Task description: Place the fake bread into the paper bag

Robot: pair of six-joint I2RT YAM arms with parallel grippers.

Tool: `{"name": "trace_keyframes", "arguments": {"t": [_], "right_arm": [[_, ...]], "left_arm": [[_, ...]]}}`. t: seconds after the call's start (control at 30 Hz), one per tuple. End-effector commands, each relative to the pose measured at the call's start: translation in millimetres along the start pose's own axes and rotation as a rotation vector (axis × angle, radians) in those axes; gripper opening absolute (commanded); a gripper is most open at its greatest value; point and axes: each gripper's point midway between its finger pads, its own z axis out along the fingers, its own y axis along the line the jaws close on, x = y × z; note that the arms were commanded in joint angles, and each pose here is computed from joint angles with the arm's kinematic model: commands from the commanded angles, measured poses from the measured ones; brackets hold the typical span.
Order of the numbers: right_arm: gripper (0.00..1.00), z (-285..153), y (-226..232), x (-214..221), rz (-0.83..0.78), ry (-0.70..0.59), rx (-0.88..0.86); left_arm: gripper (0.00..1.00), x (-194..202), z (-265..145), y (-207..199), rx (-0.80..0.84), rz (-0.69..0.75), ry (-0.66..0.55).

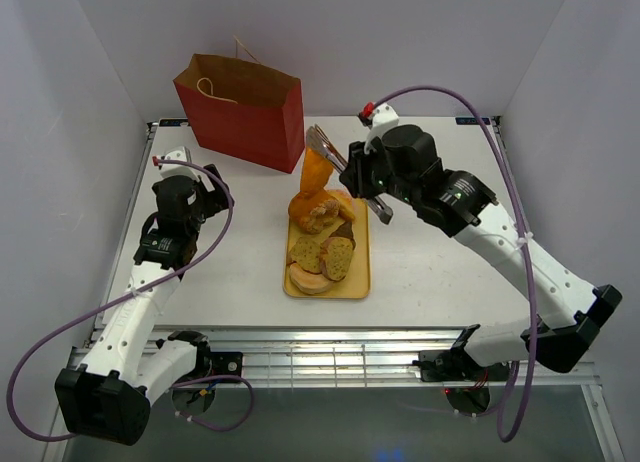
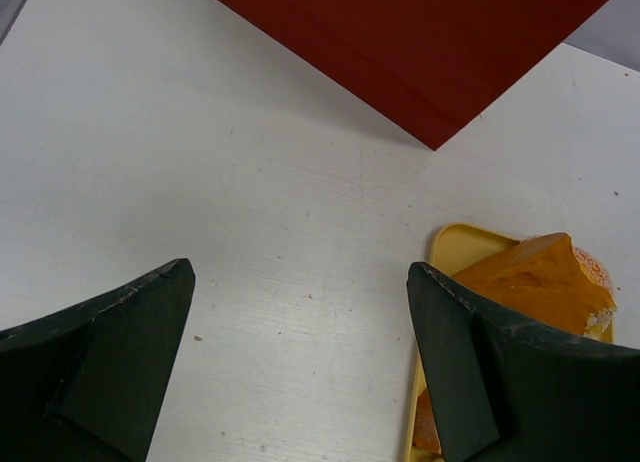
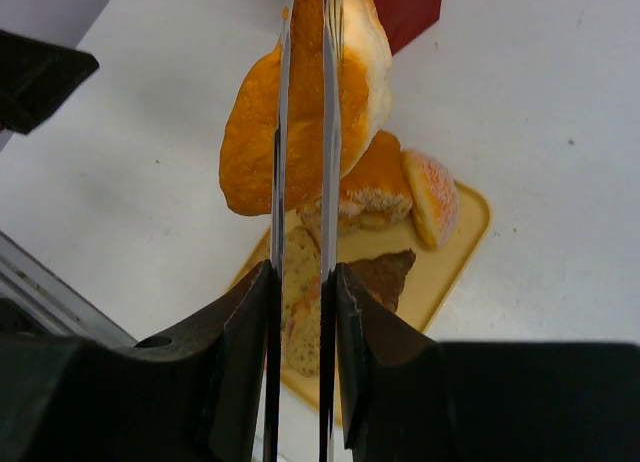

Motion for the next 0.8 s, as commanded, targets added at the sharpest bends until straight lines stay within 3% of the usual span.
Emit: {"name": "trace_keyframes", "arguments": {"t": [0.0, 0.33, 0.4, 0.43, 0.77], "right_arm": [[0.08, 6, 6, -78, -0.026, -0.233, -0.010], [0.08, 79, 9, -172, -0.028, -0.423, -0.024], [0.08, 77, 12, -201, -0.028, -0.494, -0.037], [0.08, 94, 13, -202, -0.032, -0.492, -0.038], [0.08, 123, 7, -246, -0.069, -0.754, 0.001]], "left_arm": [[0.98, -16, -7, 4, -0.026, -0.020, -0.062], [0.98, -11, -3, 0, -0.010, -0.033, -0.046], [0.98, -10, -2, -1, -0.008, -0.031, -0.039], [0.98, -9, 0, -1, -0.006, -0.032, -0.035], [0.98, -5, 0, -13, 0.051, -0.042, -0.011]]}}
